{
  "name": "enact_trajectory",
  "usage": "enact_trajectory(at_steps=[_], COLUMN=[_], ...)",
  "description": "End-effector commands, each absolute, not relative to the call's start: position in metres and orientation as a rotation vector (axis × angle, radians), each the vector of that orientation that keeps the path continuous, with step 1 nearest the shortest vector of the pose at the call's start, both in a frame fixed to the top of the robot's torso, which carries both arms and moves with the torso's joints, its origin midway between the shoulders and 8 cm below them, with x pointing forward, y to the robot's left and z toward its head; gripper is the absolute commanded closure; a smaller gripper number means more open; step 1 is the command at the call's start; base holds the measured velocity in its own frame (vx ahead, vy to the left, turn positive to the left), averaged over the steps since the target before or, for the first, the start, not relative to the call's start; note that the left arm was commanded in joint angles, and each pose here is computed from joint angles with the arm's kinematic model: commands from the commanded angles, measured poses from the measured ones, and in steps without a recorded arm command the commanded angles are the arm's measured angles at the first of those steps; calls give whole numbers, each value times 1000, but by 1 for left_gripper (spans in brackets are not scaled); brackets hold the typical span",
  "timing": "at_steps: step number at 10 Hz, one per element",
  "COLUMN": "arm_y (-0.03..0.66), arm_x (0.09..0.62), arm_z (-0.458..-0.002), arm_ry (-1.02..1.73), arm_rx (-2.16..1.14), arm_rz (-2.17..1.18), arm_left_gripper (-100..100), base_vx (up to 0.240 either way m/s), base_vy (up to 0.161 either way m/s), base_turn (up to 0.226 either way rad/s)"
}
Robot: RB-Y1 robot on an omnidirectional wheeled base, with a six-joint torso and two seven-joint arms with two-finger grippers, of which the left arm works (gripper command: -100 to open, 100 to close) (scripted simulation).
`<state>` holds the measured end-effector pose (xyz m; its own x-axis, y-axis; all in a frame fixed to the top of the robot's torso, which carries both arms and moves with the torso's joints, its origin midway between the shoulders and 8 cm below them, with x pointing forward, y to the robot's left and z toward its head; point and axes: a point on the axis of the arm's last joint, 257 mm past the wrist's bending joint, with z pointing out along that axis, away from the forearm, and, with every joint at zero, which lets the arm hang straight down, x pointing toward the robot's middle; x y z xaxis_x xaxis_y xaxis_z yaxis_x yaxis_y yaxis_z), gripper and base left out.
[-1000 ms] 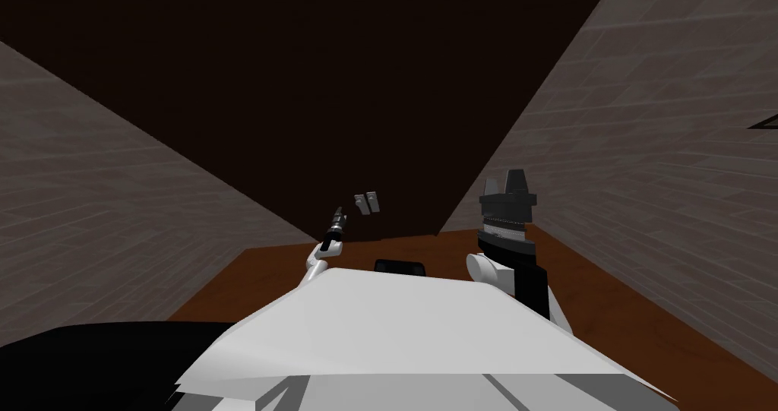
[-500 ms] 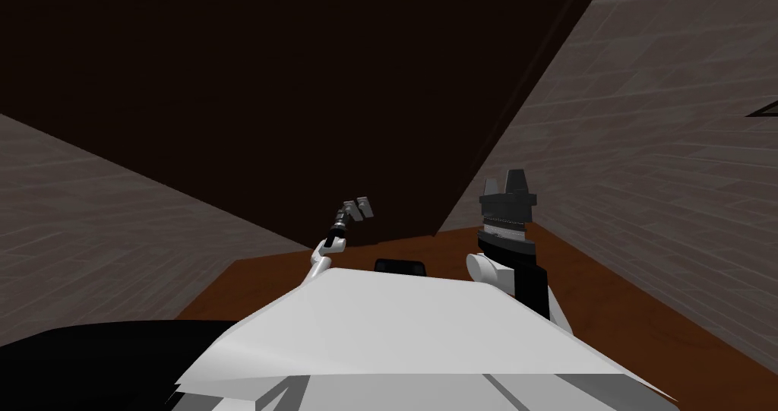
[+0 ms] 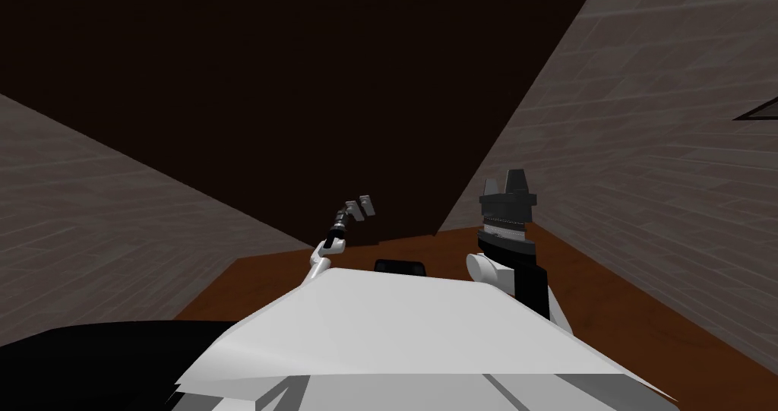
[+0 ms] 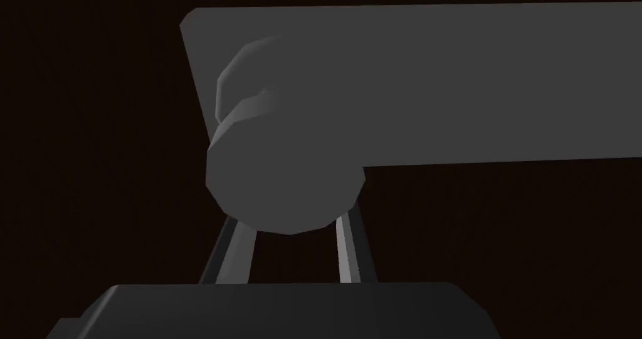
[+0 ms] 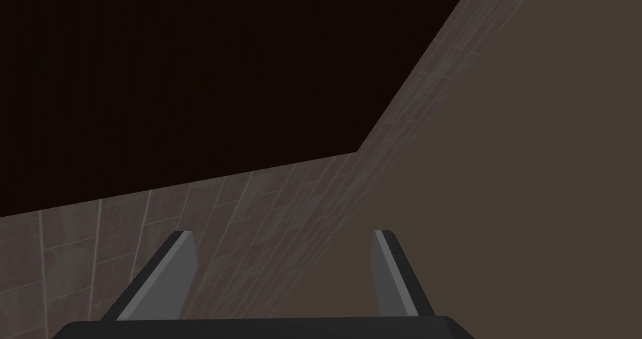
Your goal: Pull the door open
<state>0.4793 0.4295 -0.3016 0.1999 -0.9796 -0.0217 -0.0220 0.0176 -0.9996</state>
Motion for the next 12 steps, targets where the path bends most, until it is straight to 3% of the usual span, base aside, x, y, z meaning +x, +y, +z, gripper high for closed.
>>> enact_trajectory(at_steps=[1,2,3,8,12], arm_y=[442,446,433,402,448], arm_x=[470,467,471,475,454], arm_z=[-308,-310,-305,-297,-317], arm_ry=[1086,1088,1092,1108,1092], arm_rx=[-1313,-1315,-1303,-1275,-1324], arm_rz=[-1010,-1003,-1029,-1094,-991], arm_left_gripper=[100,100,-100,-100,-100], base_vx=[-224,-226,-198,-176,53], base_vy=[74,64,35,-67,99], base_turn=[91,15,-48,-67,121])
